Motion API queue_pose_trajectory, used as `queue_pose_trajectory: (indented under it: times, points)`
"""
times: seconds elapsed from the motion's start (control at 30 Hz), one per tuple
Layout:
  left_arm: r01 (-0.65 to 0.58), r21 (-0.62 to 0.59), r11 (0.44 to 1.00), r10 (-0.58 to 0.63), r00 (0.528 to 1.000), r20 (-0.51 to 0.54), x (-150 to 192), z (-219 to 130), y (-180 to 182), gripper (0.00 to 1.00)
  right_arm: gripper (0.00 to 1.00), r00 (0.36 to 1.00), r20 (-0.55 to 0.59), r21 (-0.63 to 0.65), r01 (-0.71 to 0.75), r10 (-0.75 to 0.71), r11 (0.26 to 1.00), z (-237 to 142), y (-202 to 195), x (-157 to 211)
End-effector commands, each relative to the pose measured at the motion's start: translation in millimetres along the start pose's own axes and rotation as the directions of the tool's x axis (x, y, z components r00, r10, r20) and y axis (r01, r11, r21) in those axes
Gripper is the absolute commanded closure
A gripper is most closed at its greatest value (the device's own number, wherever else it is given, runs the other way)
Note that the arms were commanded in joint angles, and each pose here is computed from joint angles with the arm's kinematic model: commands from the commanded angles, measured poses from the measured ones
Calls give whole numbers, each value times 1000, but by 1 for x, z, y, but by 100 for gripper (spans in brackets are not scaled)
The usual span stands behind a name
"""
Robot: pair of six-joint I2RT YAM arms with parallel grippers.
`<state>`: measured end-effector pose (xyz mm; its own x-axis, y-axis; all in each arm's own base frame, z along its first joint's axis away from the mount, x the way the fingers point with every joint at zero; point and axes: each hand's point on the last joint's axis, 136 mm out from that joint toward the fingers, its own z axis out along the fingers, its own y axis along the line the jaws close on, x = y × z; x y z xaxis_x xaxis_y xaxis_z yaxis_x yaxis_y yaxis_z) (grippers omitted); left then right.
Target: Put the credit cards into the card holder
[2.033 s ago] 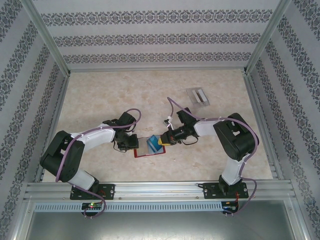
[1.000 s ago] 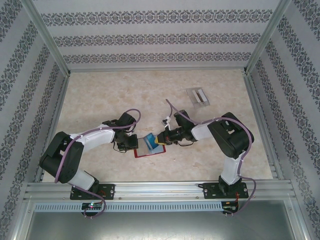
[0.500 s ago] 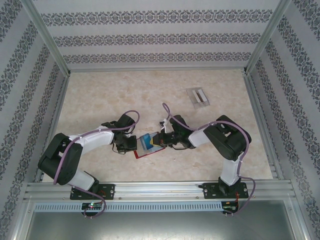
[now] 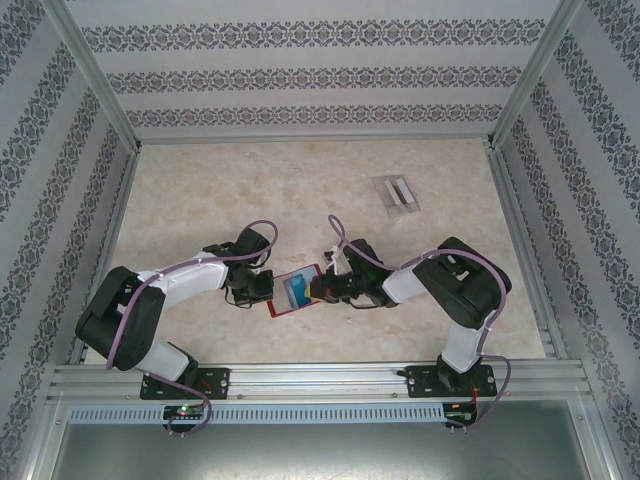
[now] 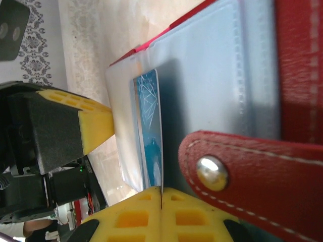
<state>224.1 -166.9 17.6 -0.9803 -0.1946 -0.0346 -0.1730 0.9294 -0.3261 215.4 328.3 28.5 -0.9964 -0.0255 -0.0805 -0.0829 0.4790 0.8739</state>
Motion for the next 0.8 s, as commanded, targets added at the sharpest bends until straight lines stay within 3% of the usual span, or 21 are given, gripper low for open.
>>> queue_pose_trajectory:
  times: [0.0, 0.77]
  points:
    - [17, -28, 999, -17, 1000, 14, 2, 4, 7, 99, 100, 999, -31, 22, -6, 6, 1000, 11, -6, 10]
    - [-10, -60, 998, 13, 998, 57, 7, -20, 16, 93, 100, 999, 50, -28, -5, 7, 1000, 32, 8, -18]
